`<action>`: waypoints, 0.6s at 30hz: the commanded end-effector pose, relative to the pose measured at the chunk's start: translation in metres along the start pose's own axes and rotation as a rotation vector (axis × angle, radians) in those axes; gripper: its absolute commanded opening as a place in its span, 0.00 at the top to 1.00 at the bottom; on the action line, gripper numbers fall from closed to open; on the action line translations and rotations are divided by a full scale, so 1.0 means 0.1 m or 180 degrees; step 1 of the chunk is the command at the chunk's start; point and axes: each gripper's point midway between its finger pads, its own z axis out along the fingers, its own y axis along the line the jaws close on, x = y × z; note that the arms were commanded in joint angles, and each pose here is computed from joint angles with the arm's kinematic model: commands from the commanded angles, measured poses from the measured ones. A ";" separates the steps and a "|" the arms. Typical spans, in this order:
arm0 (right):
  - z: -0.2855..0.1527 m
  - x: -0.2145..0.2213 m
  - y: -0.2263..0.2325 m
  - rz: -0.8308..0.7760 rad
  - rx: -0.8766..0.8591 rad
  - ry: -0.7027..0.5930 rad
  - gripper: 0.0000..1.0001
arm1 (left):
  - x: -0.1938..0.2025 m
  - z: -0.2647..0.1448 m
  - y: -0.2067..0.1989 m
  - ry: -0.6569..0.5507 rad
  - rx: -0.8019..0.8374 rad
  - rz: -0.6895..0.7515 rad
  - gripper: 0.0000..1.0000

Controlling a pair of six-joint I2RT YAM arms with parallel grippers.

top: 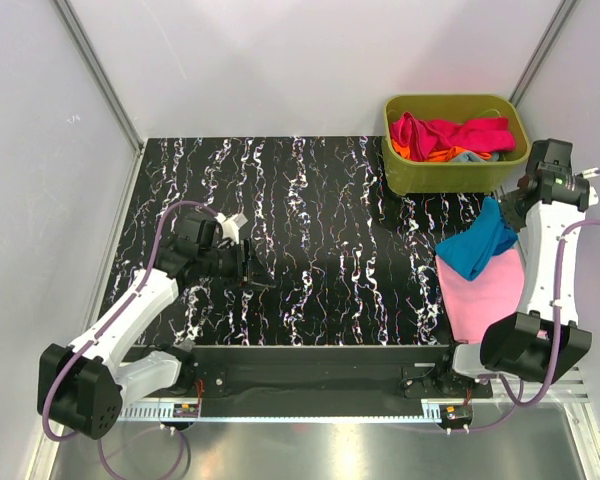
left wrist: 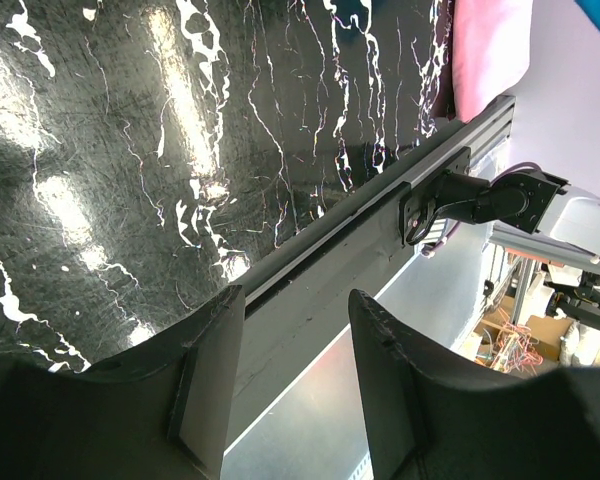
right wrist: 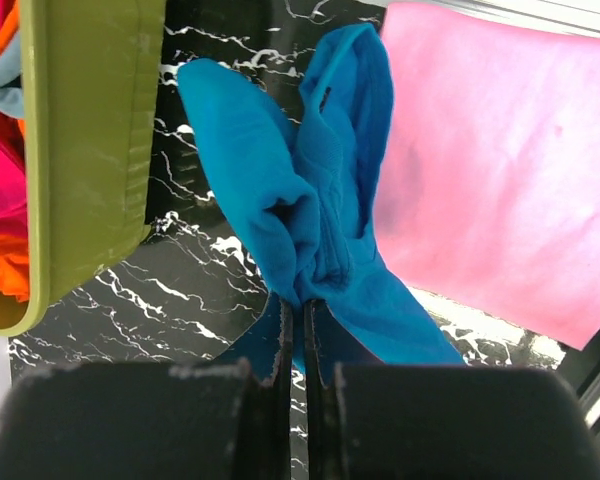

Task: Fold and stack the t-shirts
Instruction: Neatly place the folded tshirt to the corner

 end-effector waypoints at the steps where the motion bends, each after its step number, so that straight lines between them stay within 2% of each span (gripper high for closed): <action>1: -0.11 -0.04 -0.09 0.0133 -0.0071 -0.0039 1.00 | -0.03 0.00 -0.06 -0.0021 0.0140 0.0082 0.49; 11: -0.07 0.00 -0.58 0.0113 0.0239 -0.0045 1.00 | -0.01 0.01 -0.05 0.0028 0.0155 0.0054 0.49; 18: -0.14 -0.01 -0.71 0.0088 0.0251 0.0013 1.00 | -0.01 0.03 -0.04 0.0052 0.0157 0.0039 0.49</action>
